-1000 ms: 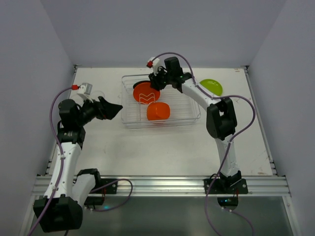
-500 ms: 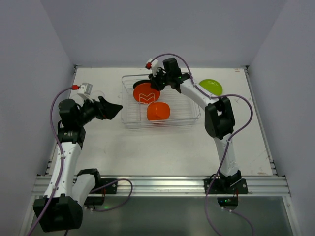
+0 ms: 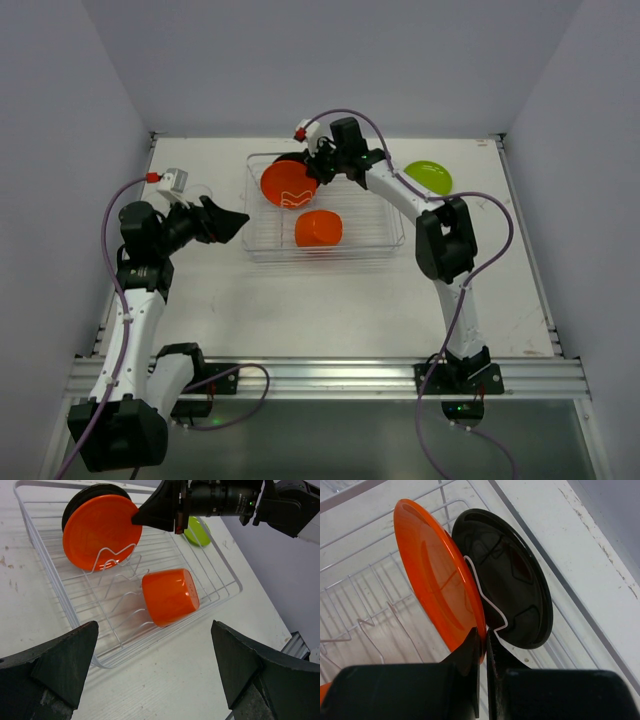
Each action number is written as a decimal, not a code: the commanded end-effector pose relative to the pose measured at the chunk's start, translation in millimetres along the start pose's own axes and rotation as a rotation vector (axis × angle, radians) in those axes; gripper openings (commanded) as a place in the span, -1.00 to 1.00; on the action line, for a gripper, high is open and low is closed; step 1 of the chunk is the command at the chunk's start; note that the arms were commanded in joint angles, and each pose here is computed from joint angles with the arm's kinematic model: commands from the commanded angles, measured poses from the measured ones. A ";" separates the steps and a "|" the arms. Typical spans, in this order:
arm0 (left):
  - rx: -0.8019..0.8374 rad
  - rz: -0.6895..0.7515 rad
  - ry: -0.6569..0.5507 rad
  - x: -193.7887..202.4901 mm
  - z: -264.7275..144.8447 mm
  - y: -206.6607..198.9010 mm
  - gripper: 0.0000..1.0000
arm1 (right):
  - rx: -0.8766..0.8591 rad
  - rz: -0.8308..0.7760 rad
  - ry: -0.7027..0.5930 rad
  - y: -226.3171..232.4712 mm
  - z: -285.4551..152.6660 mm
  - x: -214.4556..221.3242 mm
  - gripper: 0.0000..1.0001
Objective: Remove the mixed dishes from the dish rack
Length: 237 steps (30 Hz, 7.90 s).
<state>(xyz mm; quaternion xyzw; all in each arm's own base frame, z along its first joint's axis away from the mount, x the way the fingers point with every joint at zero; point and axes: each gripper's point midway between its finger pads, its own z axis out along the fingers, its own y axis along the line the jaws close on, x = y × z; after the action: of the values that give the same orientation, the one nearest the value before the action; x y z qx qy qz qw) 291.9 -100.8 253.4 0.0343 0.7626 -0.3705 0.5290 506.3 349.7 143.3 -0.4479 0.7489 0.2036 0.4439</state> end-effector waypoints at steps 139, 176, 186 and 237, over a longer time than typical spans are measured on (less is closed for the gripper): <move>0.033 0.016 -0.021 -4.4 -1.2 -6.7 1.00 | 0.584 1.760 -0.290 -220.4 -220.6 247.6 -1.00; 0.046 0.013 -0.019 -5.1 -2.2 -9.5 1.00 | 0.625 1.773 -0.166 -212.9 -213.2 251.4 -0.32; 0.047 0.007 -0.019 -5.0 -3.1 -9.4 1.00 | 0.672 1.719 -0.120 -219.0 -226.7 235.3 -0.14; 0.043 -0.010 -0.008 -1.9 -1.9 -5.0 1.00 | 0.295 0.940 -0.180 -90.6 -248.8 31.7 0.98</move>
<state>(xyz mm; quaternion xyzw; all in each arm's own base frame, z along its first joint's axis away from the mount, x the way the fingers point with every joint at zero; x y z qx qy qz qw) 288.9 -102.4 255.1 0.0368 0.7604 -0.3814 0.5244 456.2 82.3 233.8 0.1138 0.8652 0.2836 0.3976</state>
